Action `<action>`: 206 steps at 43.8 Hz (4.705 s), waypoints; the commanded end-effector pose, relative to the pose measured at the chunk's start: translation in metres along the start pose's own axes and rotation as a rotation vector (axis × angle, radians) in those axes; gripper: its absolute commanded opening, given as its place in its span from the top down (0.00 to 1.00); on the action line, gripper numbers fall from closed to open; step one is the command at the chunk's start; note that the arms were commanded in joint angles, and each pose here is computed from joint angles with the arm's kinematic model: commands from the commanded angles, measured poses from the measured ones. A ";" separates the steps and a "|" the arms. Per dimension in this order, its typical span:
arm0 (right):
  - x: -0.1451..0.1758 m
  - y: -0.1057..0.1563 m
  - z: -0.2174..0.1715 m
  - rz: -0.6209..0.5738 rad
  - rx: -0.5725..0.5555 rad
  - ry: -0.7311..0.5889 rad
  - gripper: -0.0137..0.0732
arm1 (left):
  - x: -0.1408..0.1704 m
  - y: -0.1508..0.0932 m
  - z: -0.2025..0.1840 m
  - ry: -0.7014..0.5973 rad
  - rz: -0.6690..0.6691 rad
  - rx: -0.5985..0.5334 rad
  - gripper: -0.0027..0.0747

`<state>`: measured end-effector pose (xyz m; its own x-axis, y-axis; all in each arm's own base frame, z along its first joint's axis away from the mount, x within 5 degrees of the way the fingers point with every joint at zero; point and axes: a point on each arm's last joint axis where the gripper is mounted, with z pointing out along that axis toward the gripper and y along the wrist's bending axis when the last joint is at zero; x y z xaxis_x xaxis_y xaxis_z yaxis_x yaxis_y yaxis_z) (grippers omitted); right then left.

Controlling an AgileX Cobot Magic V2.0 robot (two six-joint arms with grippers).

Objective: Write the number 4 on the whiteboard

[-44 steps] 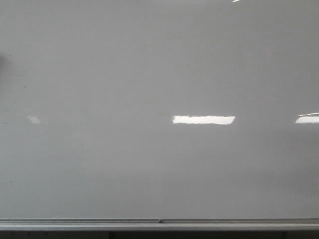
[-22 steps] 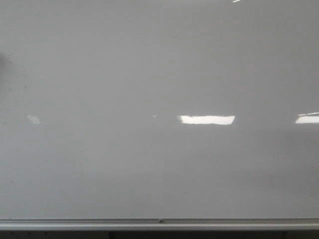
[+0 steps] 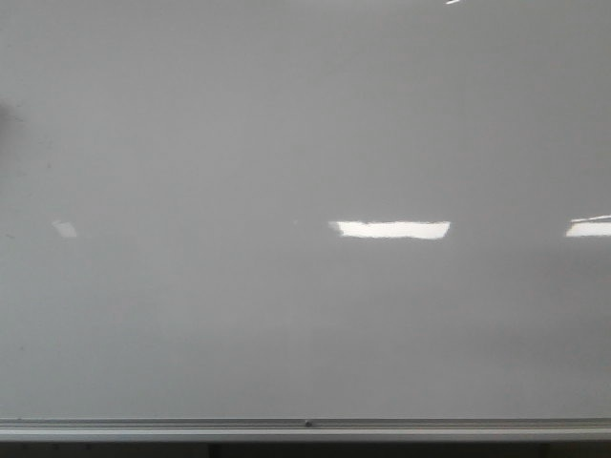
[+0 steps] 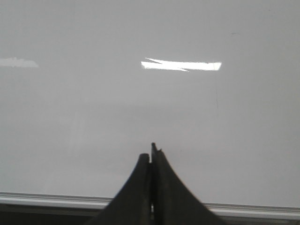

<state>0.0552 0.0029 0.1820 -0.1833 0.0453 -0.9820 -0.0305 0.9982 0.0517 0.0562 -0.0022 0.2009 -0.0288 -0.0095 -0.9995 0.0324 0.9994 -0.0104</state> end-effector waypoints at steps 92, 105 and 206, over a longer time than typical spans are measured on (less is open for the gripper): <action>-0.132 0.007 -0.021 -0.016 -0.004 -0.130 0.13 | -0.090 0.001 0.139 0.454 0.136 0.010 0.14; -0.132 0.007 -0.021 -0.016 -0.004 -0.128 0.13 | -0.071 0.014 0.203 0.537 0.128 -0.026 0.14; -0.132 0.007 -0.021 -0.016 -0.004 -0.122 0.13 | -0.084 -0.091 0.189 0.848 0.543 0.538 0.99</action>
<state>0.0573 0.0040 0.2985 -0.1544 0.0394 -0.9872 -0.0447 0.9979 0.0468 0.2569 -0.0757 0.2585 -0.6259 0.5589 -0.5440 0.5316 0.8161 0.2268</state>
